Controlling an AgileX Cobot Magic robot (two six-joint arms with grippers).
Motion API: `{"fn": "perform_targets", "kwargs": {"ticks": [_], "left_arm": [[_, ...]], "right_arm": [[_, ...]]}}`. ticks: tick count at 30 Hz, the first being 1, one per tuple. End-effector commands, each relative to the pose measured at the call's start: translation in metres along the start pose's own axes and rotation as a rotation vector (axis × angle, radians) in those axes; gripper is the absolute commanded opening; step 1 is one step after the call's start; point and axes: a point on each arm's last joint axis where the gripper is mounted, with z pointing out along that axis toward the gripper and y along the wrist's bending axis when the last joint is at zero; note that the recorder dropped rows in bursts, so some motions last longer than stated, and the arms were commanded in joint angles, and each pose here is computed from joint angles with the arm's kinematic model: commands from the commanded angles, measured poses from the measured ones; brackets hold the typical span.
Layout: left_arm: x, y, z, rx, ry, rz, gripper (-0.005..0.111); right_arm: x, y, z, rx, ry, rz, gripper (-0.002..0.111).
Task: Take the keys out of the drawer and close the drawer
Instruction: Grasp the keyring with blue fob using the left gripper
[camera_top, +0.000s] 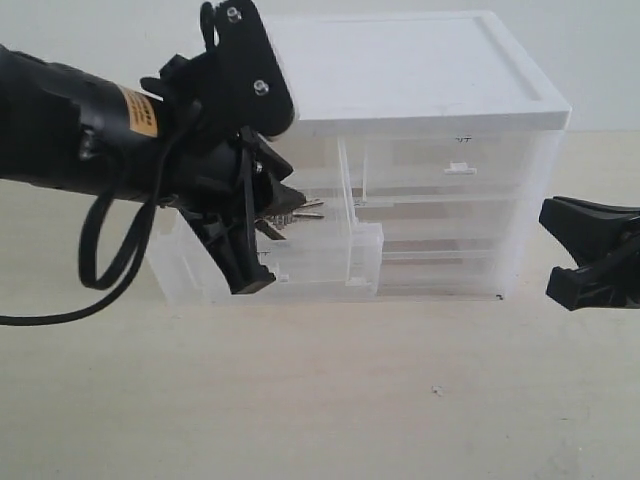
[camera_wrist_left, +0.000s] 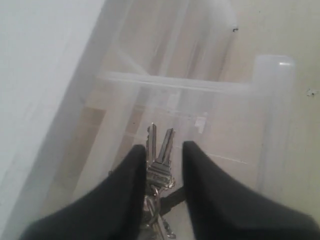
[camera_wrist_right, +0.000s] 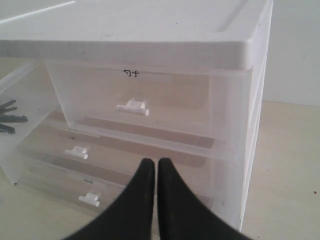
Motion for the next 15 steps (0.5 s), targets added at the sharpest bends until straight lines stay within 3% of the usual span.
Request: {"fn": "perform_targets", "kwargs": {"ticks": [1, 6, 10, 15], "left_arm": [[0.005, 0.0, 0.021, -0.011, 0.0, -0.089, 0.051], [0.017, 0.012, 0.031, -0.047, 0.019, -0.155, 0.044], [0.026, 0.019, 0.031, -0.006, 0.124, -0.24, 0.05], [0.026, 0.02, 0.034, 0.046, 0.191, -0.24, 0.053]], "right_arm": [[0.0, -0.001, 0.001, 0.0, 0.003, 0.004, 0.0], [0.0, 0.0, 0.001, -0.002, 0.004, 0.001, 0.0], [0.0, 0.0, 0.001, -0.002, 0.004, 0.003, 0.0], [0.0, 0.0, 0.001, -0.002, 0.002, 0.005, 0.0]]}}
